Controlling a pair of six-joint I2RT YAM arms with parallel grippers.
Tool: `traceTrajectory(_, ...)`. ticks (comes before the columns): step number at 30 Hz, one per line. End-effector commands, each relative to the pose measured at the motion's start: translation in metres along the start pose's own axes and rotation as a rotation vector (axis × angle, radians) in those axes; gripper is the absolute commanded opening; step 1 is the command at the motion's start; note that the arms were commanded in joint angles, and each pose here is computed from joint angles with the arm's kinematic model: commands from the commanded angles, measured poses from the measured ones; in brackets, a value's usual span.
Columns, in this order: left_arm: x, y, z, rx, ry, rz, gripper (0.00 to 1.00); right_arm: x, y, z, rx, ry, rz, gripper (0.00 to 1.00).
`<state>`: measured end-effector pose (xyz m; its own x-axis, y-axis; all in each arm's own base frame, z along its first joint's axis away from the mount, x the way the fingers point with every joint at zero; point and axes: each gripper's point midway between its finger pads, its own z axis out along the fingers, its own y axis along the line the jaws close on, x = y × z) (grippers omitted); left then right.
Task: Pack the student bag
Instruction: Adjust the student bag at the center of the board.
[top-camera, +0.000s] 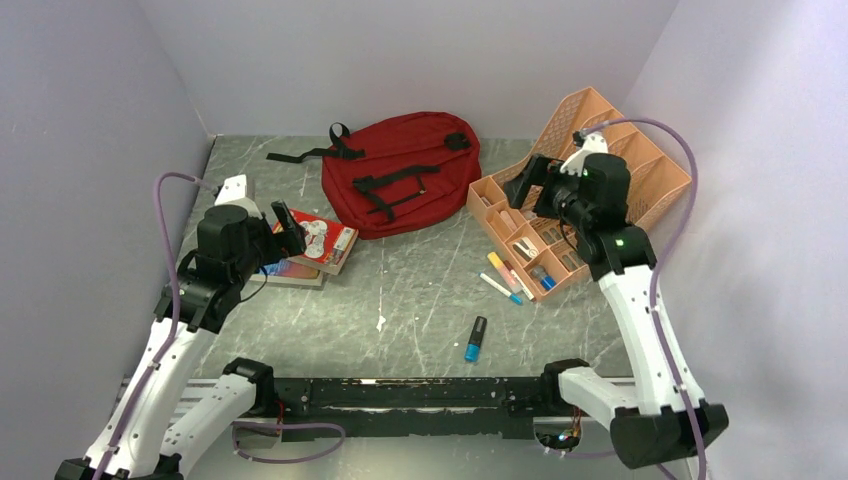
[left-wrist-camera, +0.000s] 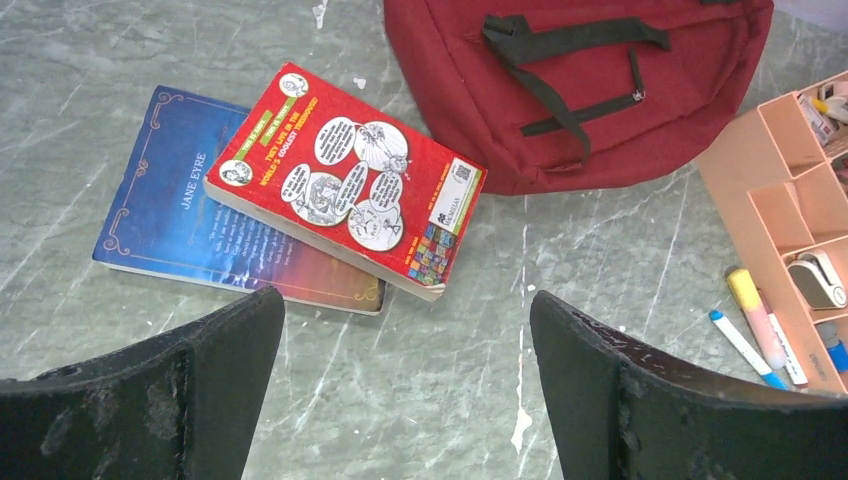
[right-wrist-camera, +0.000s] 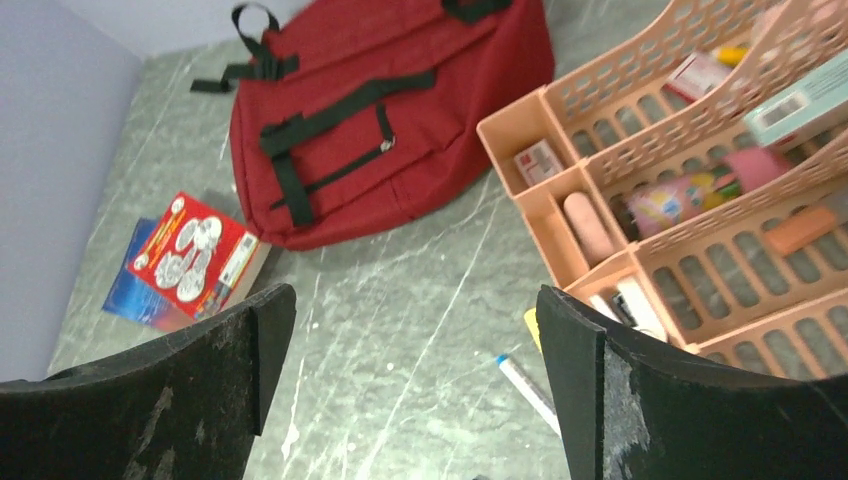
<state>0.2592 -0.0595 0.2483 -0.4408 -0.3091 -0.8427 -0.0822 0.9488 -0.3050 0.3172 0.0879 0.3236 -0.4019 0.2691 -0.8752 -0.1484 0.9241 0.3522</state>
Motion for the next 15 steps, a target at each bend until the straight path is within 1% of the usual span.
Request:
traceTrajectory(1,0.007,0.006,0.0,-0.006,0.013,0.039,0.97,0.026,0.019,0.015,-0.104,0.107,0.064,0.92)
traceTrajectory(4,0.012,0.008,-0.001,0.007,0.025,0.086,0.97,0.053,0.03,0.038,-0.086,0.184,0.103,0.89)
traceTrajectory(8,0.014,-0.008,-0.004,0.118,0.011,0.119,0.97,0.085,0.051,0.067,-0.039,0.215,0.073,0.89)
traceTrajectory(9,0.016,-0.008,-0.004,0.122,0.007,0.117,0.97,0.091,0.053,0.076,-0.026,0.226,0.068,0.89)
traceTrajectory(11,0.02,-0.005,-0.002,0.108,0.005,0.096,0.97,0.093,0.054,0.096,-0.008,0.232,0.059,0.88)
traceTrajectory(14,0.019,-0.006,-0.001,0.116,0.0,0.101,0.97,0.09,0.044,0.131,0.075,0.233,0.0,0.88)
traceTrajectory(15,0.019,-0.006,0.0,0.115,0.001,0.1,0.97,0.08,0.045,0.137,0.079,0.215,-0.025,0.88)
